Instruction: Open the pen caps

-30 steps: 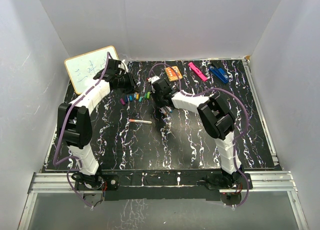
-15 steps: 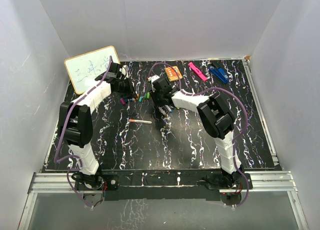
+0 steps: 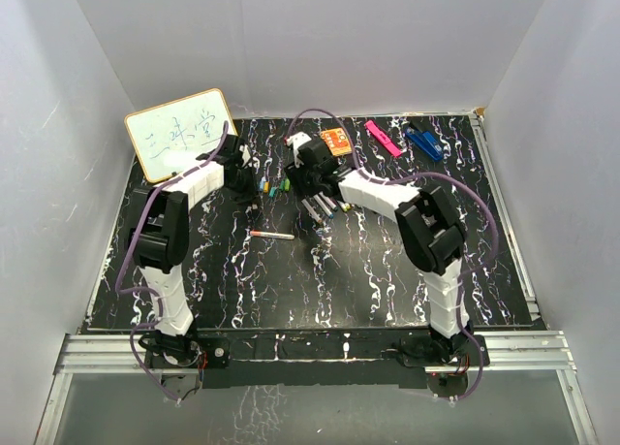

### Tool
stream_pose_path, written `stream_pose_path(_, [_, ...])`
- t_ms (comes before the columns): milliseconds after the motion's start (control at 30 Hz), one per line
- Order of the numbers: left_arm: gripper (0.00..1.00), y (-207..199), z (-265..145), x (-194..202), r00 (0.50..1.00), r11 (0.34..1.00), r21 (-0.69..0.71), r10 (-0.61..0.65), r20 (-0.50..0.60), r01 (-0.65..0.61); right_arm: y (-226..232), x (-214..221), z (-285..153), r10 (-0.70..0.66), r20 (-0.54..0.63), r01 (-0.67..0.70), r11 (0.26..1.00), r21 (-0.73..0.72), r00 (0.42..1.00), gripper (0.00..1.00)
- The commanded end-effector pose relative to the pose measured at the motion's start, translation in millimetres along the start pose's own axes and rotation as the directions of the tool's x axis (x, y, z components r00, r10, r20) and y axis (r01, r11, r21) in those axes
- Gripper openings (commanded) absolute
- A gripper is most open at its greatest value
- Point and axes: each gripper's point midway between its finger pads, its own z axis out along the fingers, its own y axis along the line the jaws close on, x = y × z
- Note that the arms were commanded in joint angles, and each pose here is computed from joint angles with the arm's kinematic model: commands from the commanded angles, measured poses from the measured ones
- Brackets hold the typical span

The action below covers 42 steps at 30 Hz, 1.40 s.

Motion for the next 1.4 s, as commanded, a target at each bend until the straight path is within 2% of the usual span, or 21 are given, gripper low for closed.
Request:
stream_pose_path(0, [0.00, 6.1, 7.3, -1.9, 1.000, 0.999, -0.043, 0.028, -0.002, -0.028, 0.8, -64.9, -54.8, -0.029, 0.188, 0.033, 0.999, -0.020, 0.982, 0.48])
stream_pose_path(133, [0.03, 11.7, 16.5, -3.4, 0.999, 0.997, -0.071, 0.033, -0.010, -0.034, 2.0, -64.1, -75.9, -0.036, 0.205, 0.043, 0.999, -0.029, 0.978, 0.48])
stream_pose_path(333, [0.13, 13.1, 21.2, -8.7, 0.999, 0.995, -0.087, 0.039, -0.002, -0.039, 7.3, -54.2, -91.3, -0.035, 0.201, 0.048, 0.997, -0.060, 0.979, 0.49])
stream_pose_path(500, [0.24, 13.5, 22.0, -10.4, 0.999, 0.995, -0.094, 0.042, -0.004, -0.042, 15.1, -44.9, -94.3, -0.042, 0.186, 0.059, 0.994, -0.090, 0.982, 0.50])
stream_pose_path(600, [0.32, 12.9, 20.2, -13.6, 0.999, 0.994, -0.098, 0.042, 0.005, -0.042, 23.8, -35.9, -92.5, -0.068, 0.171, 0.087, 0.990, -0.107, 0.983, 0.55])
stream_pose_path(800, [0.40, 7.4, 9.0, -21.3, 0.999, 0.995, -0.092, 0.034, 0.028, -0.031, 43.8, -17.8, -86.3, -0.141, 0.136, 0.159, 0.978, -0.137, 0.981, 0.57])
stream_pose_path(867, [0.44, 2.9, -3.2, -28.7, 0.998, 0.996, -0.084, 0.027, 0.063, -0.022, 52.7, -8.9, -81.9, -0.165, 0.118, 0.183, 0.971, -0.154, 0.979, 0.57])
stream_pose_path(1033, [0.65, -7.8, -56.3, -62.0, 0.971, 0.998, -0.050, -0.009, 0.238, 0.022, 73.7, 6.0, -74.3, -0.204, 0.097, 0.220, 0.955, -0.198, 0.974, 0.58])
stream_pose_path(1100, [0.78, -10.5, -83.9, -76.1, 0.948, 0.998, -0.029, -0.035, 0.317, 0.047, 80.8, 10.9, -70.4, -0.211, 0.095, 0.227, 0.949, -0.220, 0.973, 0.60])
stream_pose_path(1167, [0.97, -10.4, -112.7, -89.0, 0.913, 0.997, -0.007, -0.070, 0.401, 0.079, 88.0, 15.5, -65.4, -0.222, 0.090, 0.238, 0.942, -0.238, 0.971, 0.64])
stream_pose_path(1367, [0.98, -14.8, -182.6, -109.2, 0.821, 0.992, 0.077, -0.125, 0.558, 0.099, 104.8, 20.9, -46.0, -0.256, 0.072, 0.266, 0.924, -0.275, 0.964, 0.70])
